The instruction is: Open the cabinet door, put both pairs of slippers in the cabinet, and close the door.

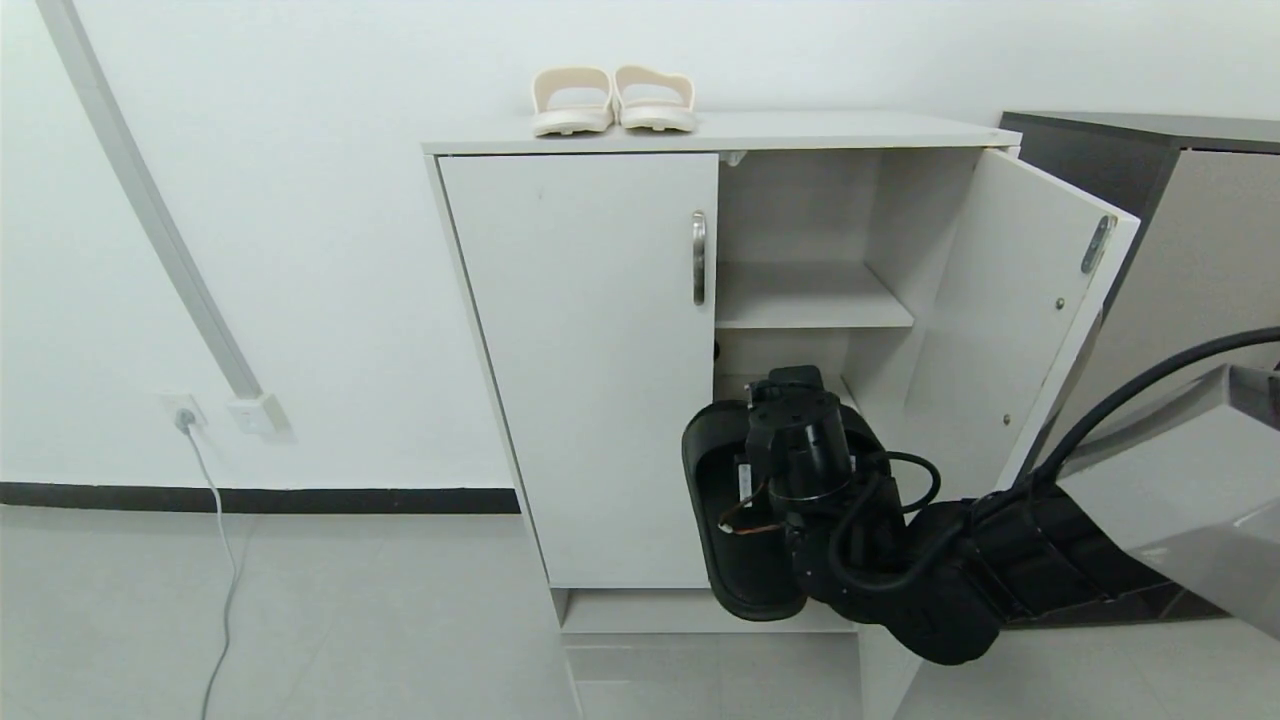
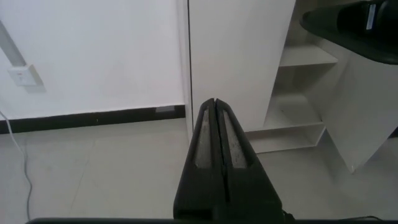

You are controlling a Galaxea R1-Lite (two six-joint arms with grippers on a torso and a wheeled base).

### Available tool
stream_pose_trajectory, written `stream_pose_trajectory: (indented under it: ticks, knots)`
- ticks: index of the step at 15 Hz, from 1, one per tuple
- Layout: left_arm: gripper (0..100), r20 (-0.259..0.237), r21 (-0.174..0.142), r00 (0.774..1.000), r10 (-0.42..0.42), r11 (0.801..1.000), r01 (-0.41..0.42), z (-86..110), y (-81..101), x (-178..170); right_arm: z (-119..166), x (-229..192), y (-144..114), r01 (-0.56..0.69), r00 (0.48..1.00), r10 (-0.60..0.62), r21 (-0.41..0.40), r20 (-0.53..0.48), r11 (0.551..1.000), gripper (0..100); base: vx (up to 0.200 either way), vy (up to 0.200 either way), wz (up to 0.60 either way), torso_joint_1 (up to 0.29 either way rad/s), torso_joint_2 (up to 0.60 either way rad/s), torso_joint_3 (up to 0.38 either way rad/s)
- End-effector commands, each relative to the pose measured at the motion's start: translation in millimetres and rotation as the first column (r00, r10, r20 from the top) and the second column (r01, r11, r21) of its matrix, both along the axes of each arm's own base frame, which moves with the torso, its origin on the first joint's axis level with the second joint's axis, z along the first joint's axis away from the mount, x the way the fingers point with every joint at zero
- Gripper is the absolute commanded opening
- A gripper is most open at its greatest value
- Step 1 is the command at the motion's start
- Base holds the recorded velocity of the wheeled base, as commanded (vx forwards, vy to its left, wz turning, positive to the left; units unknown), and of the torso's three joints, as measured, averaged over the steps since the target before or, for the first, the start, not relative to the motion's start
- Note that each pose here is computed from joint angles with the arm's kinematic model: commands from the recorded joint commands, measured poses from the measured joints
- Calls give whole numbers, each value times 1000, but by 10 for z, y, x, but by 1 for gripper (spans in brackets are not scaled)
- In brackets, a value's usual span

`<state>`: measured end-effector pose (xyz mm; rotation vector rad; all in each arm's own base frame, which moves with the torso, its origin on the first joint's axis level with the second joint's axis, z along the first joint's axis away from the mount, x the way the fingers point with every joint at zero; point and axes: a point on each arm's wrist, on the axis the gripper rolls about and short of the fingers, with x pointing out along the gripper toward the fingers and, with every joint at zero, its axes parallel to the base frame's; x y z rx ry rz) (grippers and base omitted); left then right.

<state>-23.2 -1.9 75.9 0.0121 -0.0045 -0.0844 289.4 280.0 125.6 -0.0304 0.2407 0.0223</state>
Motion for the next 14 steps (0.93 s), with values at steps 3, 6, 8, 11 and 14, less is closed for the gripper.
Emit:
stream_pose_trajectory:
  ticks: [3,6,8,11,14]
  knots:
    - [0,-3,-3,1000,3,1000,-3,0,0,2,39,20,36,-1,1000,1,1,11,1000,0,0,-200,0,5,4,4]
    - [0,-3,-3,1000,2,1000,-2,0,0,2,35,33,49,-15,1000,16,-58,14,998,0,0,0,0,0,0,0]
    - [0,-3,-6,1000,2,1000,-2,0,0,2,69,59,75,-18,999,20,-83,27,996,0,0,0,0,0,0,0]
    - [0,-3,-10,1000,3,1000,-3,0,1,2,64,99,116,-15,999,18,-88,35,996,0,0,0,0,0,0,0]
    - [0,-3,-10,1000,3,1000,-3,0,1,2,-63,130,62,13,1000,-12,-111,11,994,0,0,0,0,0,0,0]
